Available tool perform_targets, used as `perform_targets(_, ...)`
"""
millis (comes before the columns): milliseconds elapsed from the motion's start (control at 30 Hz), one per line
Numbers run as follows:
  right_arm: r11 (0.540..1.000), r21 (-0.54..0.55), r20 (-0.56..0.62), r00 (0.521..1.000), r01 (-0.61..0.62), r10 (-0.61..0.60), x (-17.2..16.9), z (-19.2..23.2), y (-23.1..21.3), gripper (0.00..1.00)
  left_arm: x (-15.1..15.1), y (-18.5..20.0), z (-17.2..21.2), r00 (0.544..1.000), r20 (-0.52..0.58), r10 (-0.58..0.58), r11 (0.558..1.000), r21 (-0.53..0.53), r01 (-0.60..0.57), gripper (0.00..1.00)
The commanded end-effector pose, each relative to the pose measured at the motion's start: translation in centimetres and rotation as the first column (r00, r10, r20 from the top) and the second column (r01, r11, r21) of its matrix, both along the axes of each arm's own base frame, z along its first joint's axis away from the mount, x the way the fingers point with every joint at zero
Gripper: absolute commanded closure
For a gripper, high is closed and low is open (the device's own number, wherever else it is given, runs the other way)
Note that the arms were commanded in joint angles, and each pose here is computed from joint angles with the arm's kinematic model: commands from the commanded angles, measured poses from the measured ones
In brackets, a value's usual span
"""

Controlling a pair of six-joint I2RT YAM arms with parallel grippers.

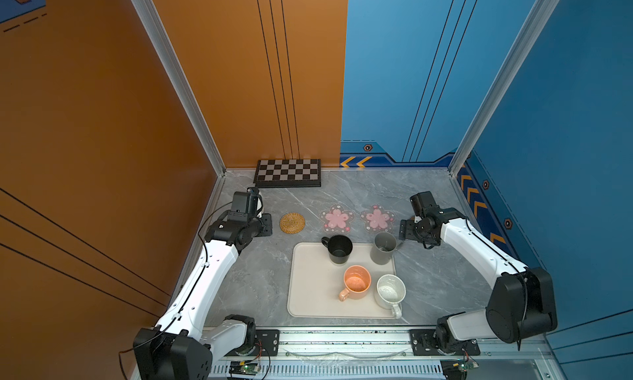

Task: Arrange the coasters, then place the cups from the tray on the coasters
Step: 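Lower right gripper over the grey mug on the tray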

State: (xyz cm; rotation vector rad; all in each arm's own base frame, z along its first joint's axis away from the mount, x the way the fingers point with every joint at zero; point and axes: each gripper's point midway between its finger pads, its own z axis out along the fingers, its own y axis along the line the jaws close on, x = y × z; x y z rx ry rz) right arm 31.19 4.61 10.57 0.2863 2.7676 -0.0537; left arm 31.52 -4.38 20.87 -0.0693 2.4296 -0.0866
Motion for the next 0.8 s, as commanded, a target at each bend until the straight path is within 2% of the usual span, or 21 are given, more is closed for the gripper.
perform_targets(0, 0.999, -0.032, -0.052, 0.999, 0.01, -0.012, -1.6, -0.7, -0.4, 0.11, 0.0, -0.2, 0.8, 1.0, 0.001, 0.0, 1.0, 0.026, 0.0, 0.58)
perform_targets(367, 0.999, -0.032, -0.083, 0.997, -0.005, 0.002, -4.5, -1.3, 0.2, 0.11, -0.5, -1.4, 0.6, 0.999, -0.001, -0.043, 0.998, 0.036, 0.043, 0.59)
perform_targets(767, 0.999, -0.016, -0.065, 0.997, -0.04, 0.039, -7.0, -0.6, 1.6, 0.11, -1.0, -1.7, 1.0, 0.998, 0.014, -0.068, 0.997, 0.034, 0.067, 0.58)
